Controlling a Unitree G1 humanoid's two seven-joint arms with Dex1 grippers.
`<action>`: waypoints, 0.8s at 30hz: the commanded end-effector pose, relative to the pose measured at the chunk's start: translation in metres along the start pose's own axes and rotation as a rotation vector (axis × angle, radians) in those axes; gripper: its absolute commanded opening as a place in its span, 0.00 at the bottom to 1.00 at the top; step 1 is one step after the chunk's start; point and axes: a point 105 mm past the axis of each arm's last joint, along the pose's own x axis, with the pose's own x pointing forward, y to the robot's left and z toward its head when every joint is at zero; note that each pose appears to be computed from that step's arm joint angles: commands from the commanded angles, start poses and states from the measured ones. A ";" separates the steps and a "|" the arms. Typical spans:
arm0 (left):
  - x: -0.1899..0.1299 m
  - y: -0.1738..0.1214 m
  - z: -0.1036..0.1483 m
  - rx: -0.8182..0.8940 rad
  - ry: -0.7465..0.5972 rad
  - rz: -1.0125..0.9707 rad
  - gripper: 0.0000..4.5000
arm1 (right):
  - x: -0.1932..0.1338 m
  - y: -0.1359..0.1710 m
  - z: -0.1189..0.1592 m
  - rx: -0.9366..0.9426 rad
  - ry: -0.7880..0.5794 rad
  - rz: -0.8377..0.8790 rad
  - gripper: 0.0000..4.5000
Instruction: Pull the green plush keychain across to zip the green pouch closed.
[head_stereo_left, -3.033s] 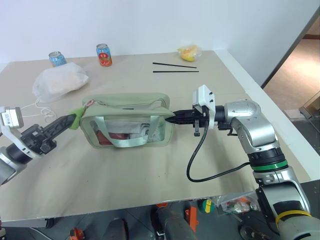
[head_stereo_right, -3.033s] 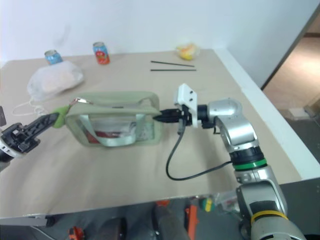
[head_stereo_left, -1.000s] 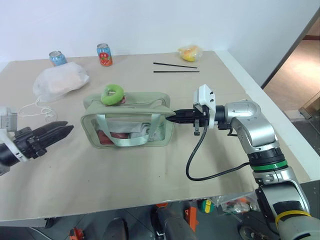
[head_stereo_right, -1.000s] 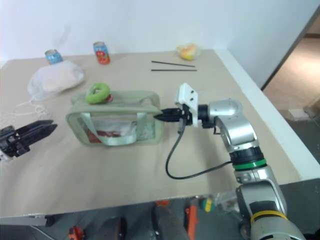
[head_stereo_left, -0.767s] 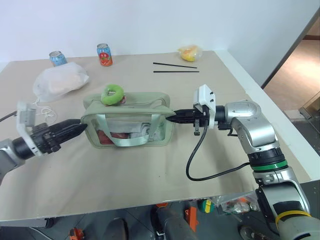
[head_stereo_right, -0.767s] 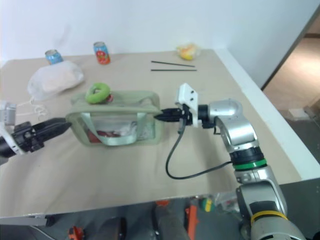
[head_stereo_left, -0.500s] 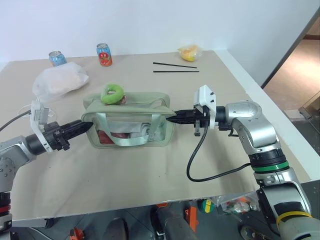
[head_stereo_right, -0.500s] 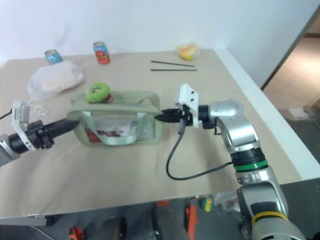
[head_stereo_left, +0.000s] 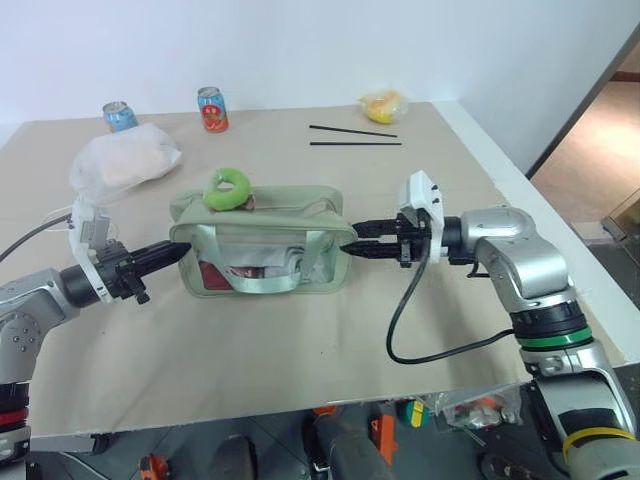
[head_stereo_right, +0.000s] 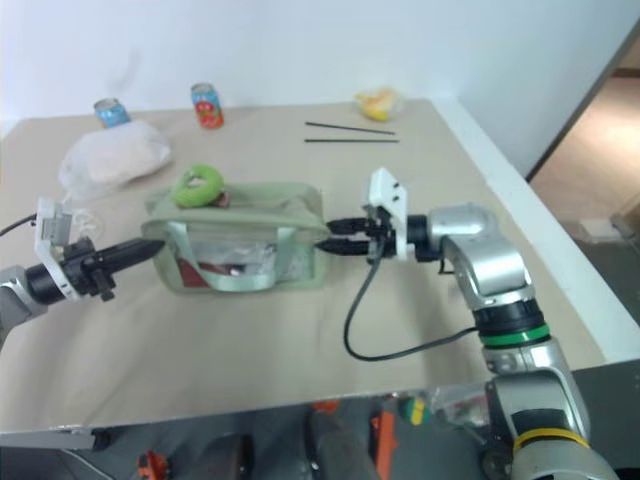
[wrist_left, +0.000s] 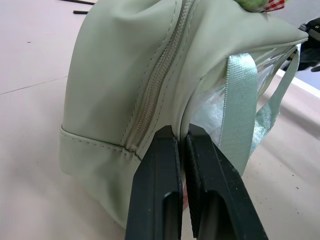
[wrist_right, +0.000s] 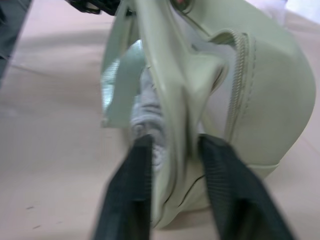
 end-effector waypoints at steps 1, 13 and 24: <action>0.002 -0.002 -0.001 0.012 0.007 -0.014 0.00 | -0.022 -0.001 0.013 -0.023 -0.022 -0.036 0.68; 0.009 -0.006 -0.002 0.017 0.011 -0.035 0.00 | -0.029 -0.076 0.086 -0.109 -0.233 -0.395 0.99; 0.016 -0.012 -0.007 0.016 0.013 -0.061 0.00 | 0.080 -0.059 0.124 -0.123 -0.176 -0.190 0.99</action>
